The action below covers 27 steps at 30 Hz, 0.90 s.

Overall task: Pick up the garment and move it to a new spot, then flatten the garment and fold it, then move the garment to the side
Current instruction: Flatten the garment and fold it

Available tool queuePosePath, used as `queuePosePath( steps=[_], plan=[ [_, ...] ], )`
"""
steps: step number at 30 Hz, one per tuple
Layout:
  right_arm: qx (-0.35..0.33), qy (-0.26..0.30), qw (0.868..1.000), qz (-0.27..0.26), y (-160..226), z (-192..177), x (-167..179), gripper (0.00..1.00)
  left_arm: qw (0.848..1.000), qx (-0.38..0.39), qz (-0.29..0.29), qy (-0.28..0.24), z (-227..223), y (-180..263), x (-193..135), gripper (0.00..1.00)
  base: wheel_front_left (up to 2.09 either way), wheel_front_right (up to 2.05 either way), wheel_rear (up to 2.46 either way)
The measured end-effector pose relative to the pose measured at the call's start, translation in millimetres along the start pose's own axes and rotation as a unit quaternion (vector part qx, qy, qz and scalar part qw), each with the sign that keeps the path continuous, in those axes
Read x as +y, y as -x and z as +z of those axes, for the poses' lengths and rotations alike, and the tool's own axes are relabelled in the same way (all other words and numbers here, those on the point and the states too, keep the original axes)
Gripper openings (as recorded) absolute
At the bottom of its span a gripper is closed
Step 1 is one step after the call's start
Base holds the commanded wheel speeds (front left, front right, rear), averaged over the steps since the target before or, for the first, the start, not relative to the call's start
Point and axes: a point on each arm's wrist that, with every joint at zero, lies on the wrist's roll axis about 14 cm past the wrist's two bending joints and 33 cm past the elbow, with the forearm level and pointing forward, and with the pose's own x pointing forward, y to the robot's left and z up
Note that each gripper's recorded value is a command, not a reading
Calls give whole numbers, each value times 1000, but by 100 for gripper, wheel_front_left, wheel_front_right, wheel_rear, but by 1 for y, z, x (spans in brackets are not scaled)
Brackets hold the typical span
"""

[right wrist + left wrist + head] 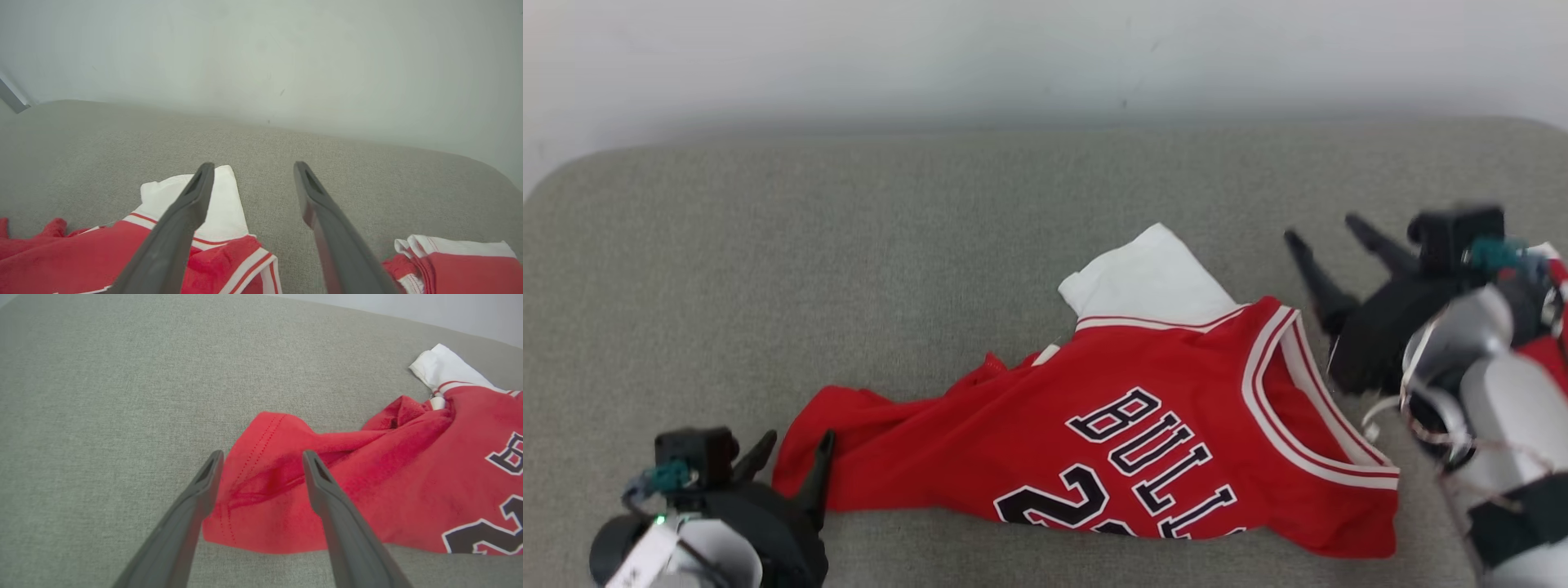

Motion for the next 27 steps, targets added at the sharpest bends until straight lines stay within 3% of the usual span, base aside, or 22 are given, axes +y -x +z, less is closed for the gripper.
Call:
queuePosePath(
  steps=[6,13,23,27],
  plan=[
    [61,42,997,16,-41,-1,-4,100,999,44,9,4,-4,-20,8,100,0,0,0],
    [140,62,988,31,-86,-29,-2,100,997,76,26,15,-17,-25,18,100,0,0,0],
    [239,59,965,86,-114,-94,41,100,994,80,69,31,-21,-5,42,100,0,0,0],
    [247,63,962,102,-121,-96,55,100,992,91,77,36,-26,2,46,100,0,0,0]
  ],
)
